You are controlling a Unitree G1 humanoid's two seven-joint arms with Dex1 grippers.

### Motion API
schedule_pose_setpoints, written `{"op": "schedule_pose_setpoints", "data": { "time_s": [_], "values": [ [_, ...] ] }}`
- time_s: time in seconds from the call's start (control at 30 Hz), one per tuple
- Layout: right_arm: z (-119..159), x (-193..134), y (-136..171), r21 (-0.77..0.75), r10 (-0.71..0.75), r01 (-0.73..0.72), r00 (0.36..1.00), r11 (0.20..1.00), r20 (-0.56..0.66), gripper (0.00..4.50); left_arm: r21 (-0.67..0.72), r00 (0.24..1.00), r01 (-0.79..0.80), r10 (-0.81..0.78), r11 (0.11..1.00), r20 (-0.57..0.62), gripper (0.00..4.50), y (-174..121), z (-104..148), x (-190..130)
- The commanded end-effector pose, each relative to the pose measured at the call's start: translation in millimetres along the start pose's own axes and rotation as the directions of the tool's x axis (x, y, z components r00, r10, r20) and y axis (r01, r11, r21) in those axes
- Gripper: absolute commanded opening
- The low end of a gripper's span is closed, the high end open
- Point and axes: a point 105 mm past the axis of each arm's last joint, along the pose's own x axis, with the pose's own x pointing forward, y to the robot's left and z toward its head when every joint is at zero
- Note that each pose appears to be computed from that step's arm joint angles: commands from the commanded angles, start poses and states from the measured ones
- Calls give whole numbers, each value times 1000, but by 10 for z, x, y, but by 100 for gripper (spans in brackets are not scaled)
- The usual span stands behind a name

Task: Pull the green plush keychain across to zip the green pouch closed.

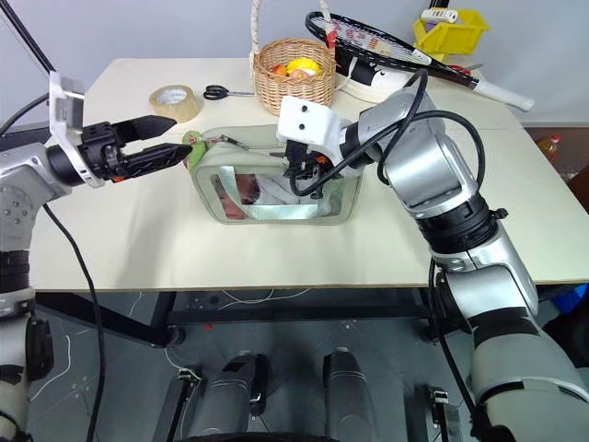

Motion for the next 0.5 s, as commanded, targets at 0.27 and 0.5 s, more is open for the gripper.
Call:
{"op": "schedule_pose_setpoints", "data": {
  "time_s": [0.27,0.5],
  "values": [
    [88,-116,65,-29,-39,40,999,999,24,4,61,1000,25,-25,998,9,450,-14,115,30],
    [44,-113,109,-18,-32,32,999,999,13,153,65,1000,26,-26,998,3,450,-16,115,17]
  ]
}}
